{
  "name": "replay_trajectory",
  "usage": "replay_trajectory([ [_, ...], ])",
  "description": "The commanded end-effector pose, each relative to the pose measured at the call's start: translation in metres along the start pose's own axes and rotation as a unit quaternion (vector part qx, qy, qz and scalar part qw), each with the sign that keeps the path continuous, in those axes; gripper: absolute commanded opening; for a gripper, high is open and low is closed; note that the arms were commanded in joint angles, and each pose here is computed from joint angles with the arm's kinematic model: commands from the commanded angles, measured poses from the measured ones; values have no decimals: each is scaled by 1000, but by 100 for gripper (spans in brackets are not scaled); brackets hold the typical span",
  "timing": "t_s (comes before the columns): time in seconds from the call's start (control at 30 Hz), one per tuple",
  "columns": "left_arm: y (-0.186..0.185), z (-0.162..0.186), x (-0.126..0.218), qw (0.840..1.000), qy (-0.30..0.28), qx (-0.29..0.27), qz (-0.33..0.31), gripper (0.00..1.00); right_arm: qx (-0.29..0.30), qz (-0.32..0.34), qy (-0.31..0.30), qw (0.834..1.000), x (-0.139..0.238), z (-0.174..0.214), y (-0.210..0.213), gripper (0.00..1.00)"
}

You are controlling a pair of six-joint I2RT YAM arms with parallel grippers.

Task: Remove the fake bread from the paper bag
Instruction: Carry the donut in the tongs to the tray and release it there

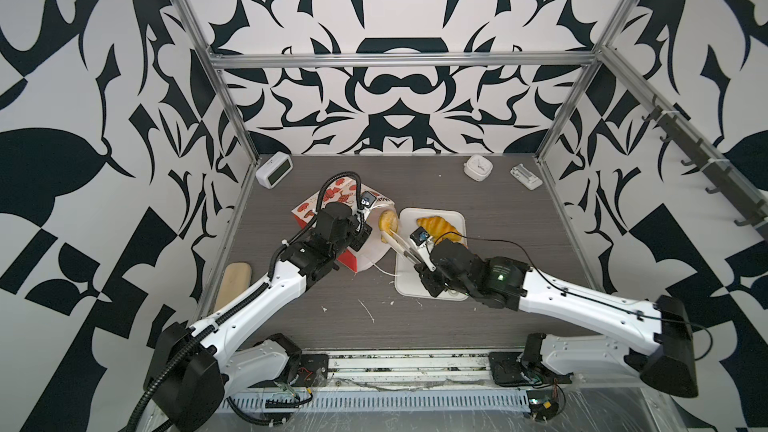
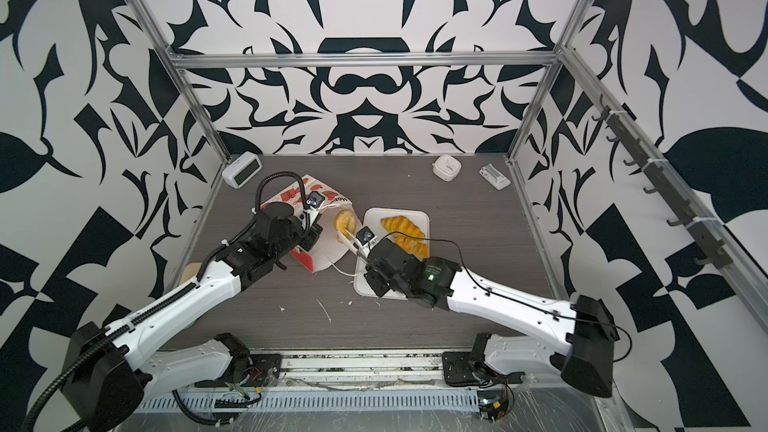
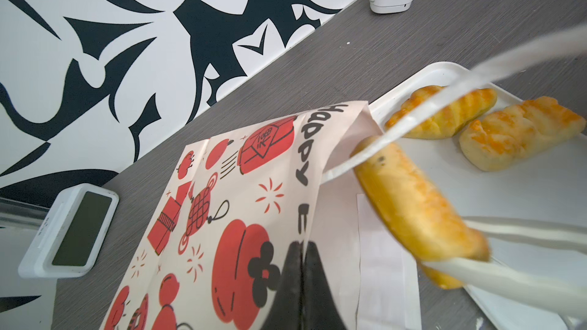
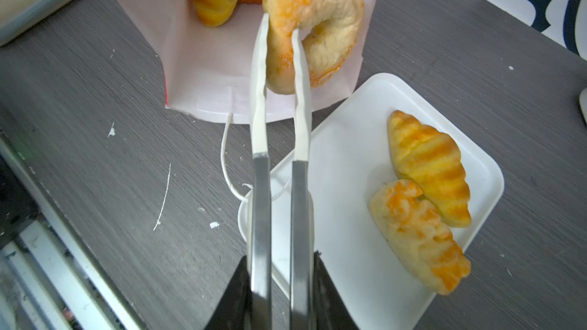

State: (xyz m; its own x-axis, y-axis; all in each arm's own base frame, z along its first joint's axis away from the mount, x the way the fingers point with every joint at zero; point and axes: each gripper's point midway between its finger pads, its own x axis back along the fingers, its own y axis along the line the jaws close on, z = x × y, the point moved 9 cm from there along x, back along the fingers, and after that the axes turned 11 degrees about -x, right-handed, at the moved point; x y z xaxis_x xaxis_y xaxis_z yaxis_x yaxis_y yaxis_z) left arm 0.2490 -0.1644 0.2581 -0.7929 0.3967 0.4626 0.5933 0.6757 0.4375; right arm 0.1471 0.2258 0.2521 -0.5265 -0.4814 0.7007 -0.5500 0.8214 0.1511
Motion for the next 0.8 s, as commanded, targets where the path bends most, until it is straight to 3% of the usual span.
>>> replay_trajectory([
  [0.0, 4, -3, -2, 1000, -3, 5, -12, 5, -19, 4, 5, 1000, 27, 6, -10, 26],
  [0.27, 3, -1, -1, 1000, -4, 6, -13, 5, -11, 61, 78, 995, 60, 26, -31, 26],
  [0.4, 3, -1, -1, 1000, -4, 6, -12, 5, -33, 53, 101, 993, 67, 31, -31, 26],
  [0.77, 2, 0, -1, 1000, -4, 4, -9, 5, -79, 105, 183, 974, 80, 38, -36, 27],
])
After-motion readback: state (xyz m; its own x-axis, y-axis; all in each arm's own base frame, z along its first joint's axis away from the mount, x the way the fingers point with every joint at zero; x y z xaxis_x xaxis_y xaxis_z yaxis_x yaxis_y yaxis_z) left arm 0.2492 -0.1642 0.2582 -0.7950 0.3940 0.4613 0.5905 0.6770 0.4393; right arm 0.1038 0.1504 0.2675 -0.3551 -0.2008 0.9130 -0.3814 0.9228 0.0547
